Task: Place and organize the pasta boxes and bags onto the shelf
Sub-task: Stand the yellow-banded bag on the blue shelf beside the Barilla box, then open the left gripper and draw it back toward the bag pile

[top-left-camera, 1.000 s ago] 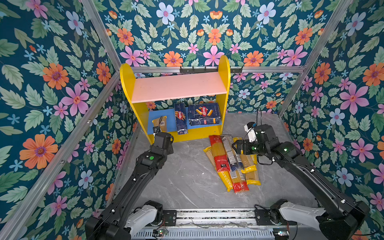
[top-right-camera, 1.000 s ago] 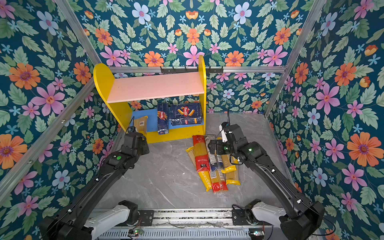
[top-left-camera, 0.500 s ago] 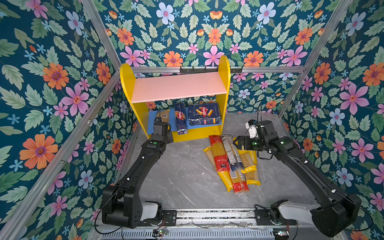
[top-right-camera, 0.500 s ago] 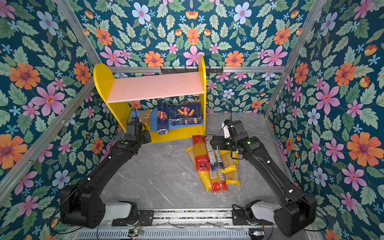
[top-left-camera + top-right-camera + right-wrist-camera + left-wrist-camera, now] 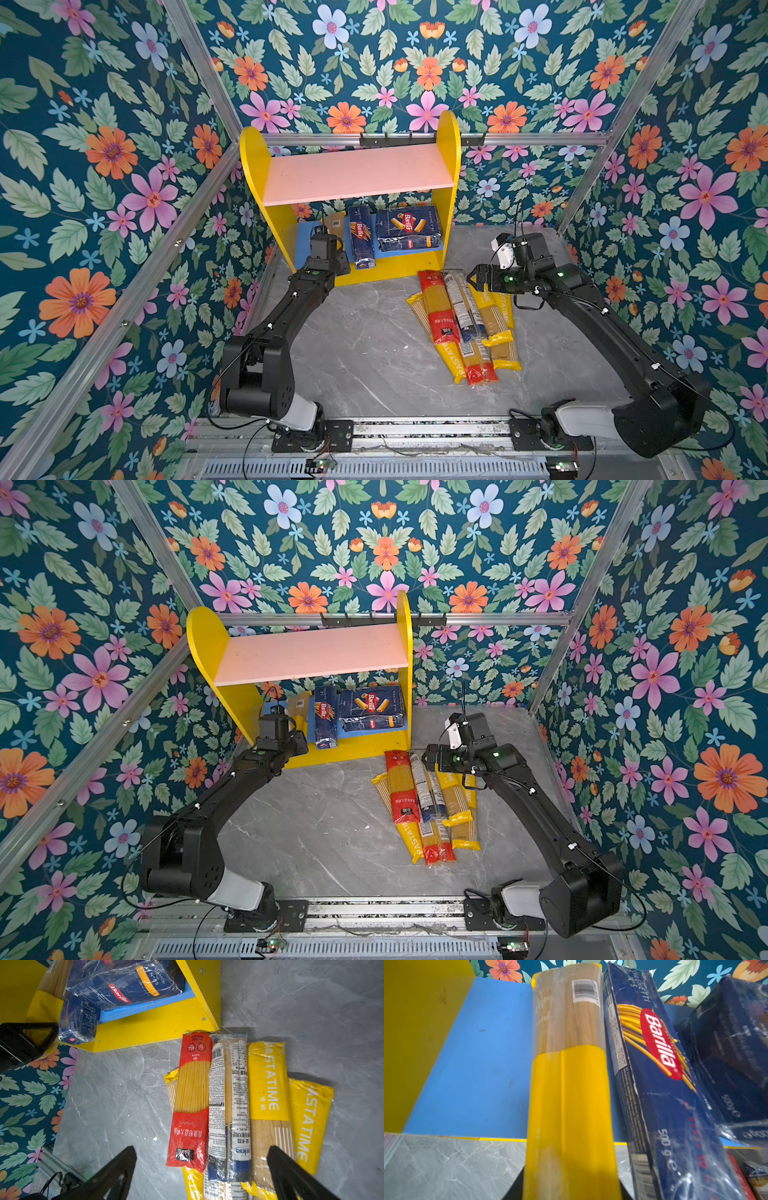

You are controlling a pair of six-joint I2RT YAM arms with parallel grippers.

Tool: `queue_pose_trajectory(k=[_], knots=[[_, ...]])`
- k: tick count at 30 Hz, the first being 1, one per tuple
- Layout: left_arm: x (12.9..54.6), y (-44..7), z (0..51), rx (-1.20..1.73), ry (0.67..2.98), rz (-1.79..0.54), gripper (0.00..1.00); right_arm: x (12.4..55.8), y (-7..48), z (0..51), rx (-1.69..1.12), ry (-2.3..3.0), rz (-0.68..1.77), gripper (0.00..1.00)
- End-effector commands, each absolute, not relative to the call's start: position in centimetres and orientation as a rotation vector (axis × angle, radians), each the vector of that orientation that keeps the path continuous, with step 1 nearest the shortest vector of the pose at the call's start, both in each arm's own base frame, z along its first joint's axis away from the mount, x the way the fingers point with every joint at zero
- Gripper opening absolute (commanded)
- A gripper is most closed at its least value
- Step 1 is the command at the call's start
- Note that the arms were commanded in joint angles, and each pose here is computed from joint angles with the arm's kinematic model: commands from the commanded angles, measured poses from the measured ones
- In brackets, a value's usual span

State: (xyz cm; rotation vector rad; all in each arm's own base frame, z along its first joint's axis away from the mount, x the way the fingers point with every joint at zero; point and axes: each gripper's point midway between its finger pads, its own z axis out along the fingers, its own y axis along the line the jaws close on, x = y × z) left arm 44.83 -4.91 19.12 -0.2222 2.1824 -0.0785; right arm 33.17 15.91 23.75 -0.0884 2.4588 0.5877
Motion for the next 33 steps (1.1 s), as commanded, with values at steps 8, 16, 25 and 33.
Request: queue_pose_trajectory(k=[8,16,25,33], knots=[[47.7,-5.9,21.3,-0.22,2.057,-0.151,0.0,33.4,15.9,24.1,-0.105,2.445,0.593,0.99],[48.2,-6.6,21.0,-0.228,2.062,-0.201,0.0,33.2,15.5,24.3,-0.095,2.449,0.574,0.99],[47.8,-6.8,21.4,-0.242,2.062,-0.231,0.49,32.9,15.1,24.1,-0.082,2.462,0.558,0.99],[46.3,-6.5,21.5,-0.245,2.071,-0.219,0.97,32.5,14.9,24.4,-0.06,2.461,0.556,0.99]])
